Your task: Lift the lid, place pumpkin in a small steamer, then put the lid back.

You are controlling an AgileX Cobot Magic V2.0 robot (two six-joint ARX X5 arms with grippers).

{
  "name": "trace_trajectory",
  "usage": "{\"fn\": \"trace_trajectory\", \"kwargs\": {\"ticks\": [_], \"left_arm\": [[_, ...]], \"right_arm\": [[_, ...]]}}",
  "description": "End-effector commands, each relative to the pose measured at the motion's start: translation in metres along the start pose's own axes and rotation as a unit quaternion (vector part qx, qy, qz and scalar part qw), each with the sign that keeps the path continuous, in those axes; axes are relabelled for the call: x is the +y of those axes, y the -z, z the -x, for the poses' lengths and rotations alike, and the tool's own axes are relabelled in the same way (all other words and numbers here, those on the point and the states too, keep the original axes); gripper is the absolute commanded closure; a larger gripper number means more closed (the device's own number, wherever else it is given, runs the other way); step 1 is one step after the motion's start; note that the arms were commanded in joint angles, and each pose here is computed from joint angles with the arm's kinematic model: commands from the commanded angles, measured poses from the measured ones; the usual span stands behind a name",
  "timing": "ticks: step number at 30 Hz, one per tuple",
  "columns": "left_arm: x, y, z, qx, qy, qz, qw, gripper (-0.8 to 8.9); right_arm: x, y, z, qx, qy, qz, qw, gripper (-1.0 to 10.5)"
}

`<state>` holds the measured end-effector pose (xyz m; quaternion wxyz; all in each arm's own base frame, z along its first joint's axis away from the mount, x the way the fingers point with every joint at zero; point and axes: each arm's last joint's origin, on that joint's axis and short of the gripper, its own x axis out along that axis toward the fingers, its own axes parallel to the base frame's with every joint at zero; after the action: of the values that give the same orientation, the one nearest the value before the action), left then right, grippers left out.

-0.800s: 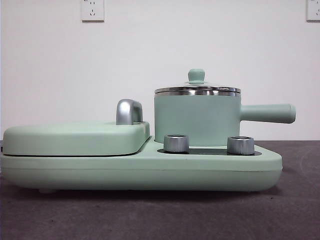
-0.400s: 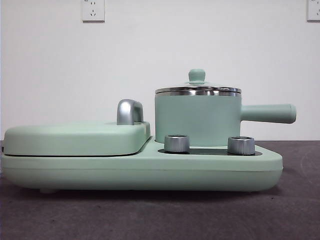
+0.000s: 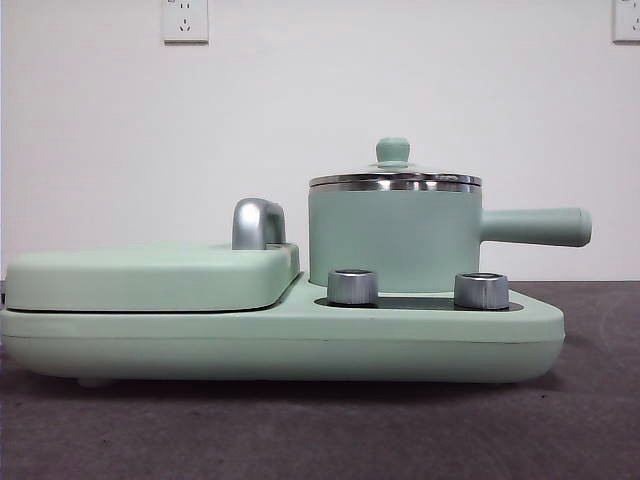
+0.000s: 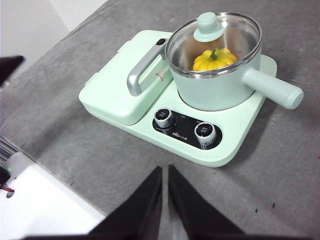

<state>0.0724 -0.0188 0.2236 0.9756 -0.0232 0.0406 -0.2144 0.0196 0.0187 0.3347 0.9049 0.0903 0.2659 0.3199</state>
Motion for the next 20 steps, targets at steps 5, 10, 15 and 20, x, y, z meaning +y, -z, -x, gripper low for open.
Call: {"fn": "trace_trajectory", "kwargs": {"ticks": [5, 10, 15, 20], "left_arm": [[0.011, 0.052, -0.016, 0.054, -0.044, 0.034, 0.997, 8.04], [0.015, 0.069, -0.020, 0.073, -0.079, 0.035, 0.994, 8.04], [0.020, 0.069, -0.023, 0.033, -0.147, 0.014, 0.989, 8.04], [0.021, 0.069, -0.023, 0.032, -0.155, 0.005, 0.987, 8.04]], "right_arm": [[0.001, -0.002, 0.001, -0.005, -0.005, 0.001, 1.000, 9.3], [0.001, -0.002, 0.001, -0.005, -0.005, 0.001, 1.000, 9.3], [0.001, -0.002, 0.001, -0.005, -0.005, 0.001, 1.000, 9.3], [0.001, -0.002, 0.001, -0.005, -0.005, 0.001, 1.000, 9.3]]}}
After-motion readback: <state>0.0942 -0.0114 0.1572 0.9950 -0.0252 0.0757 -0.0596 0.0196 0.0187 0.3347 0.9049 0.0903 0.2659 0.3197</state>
